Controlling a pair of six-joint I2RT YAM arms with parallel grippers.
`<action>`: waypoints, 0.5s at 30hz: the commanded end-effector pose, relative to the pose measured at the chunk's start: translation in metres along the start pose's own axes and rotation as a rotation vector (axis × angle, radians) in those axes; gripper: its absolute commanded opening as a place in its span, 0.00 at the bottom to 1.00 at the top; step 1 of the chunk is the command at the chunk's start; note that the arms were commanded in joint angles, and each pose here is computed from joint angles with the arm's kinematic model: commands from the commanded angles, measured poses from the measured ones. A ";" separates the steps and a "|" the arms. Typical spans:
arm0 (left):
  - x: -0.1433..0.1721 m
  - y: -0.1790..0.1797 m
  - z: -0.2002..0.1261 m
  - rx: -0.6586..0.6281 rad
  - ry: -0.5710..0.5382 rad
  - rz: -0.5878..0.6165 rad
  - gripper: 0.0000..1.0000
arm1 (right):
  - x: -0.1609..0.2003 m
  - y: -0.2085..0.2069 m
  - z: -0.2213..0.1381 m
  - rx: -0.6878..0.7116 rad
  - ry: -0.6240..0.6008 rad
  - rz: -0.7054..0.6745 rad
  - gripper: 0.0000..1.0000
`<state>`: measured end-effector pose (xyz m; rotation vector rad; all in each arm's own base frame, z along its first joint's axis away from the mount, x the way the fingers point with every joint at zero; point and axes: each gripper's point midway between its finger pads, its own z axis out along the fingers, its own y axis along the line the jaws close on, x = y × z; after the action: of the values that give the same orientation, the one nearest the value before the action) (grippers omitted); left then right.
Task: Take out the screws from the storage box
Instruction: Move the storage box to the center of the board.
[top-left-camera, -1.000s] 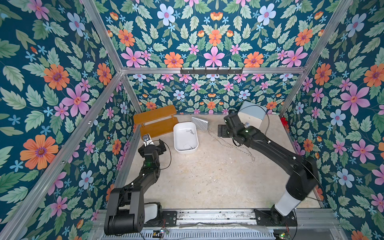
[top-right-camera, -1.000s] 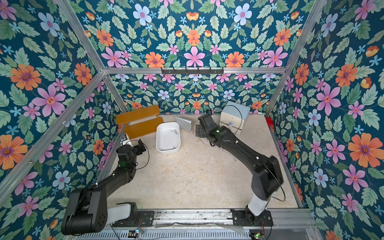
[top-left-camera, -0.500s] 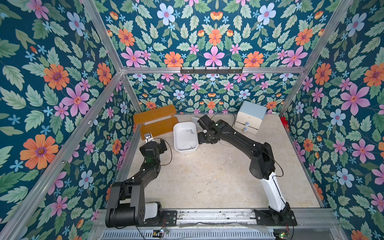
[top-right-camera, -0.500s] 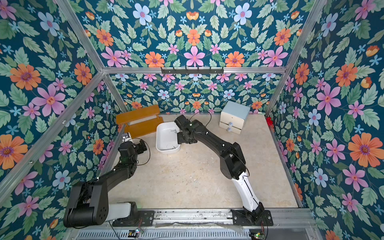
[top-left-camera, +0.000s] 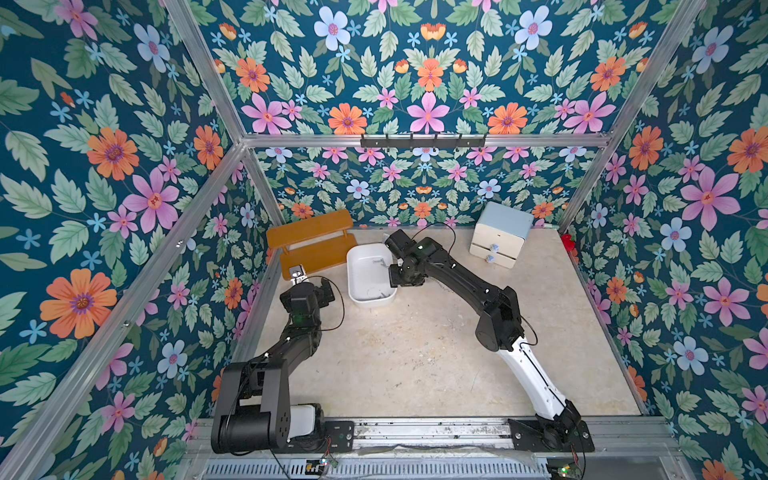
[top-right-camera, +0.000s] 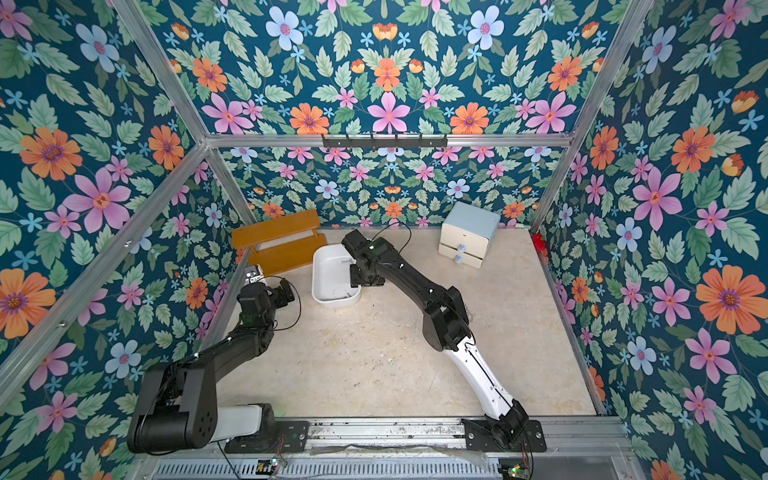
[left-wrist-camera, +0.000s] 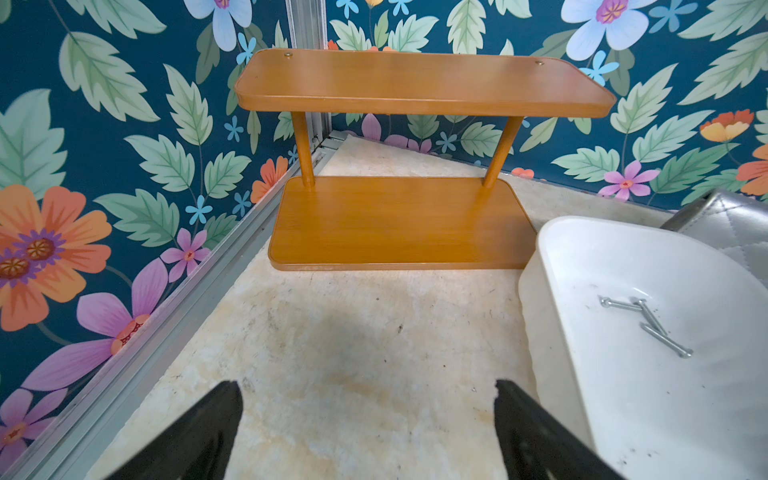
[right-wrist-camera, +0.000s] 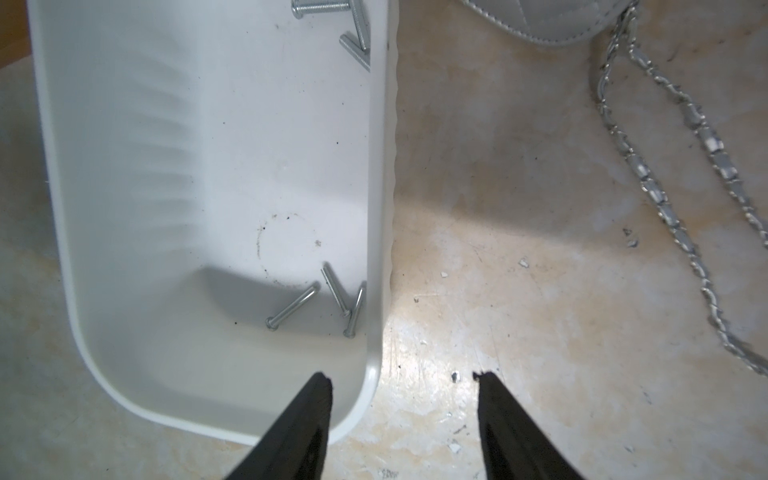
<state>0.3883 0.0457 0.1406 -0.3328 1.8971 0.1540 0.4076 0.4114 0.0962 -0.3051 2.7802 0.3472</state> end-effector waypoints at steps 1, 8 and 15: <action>-0.007 -0.002 0.000 0.012 -0.024 -0.014 0.99 | 0.004 0.000 0.007 0.002 0.023 -0.004 0.59; -0.008 -0.001 -0.002 0.012 -0.033 -0.018 0.99 | 0.001 0.004 0.014 -0.018 0.011 0.002 0.50; -0.009 -0.001 -0.003 0.010 -0.035 -0.018 0.99 | 0.001 0.008 0.021 -0.032 0.012 0.008 0.24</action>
<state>0.3871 0.0453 0.1429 -0.3322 1.8868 0.1492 0.4107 0.4202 0.0815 -0.3027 2.7916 0.3780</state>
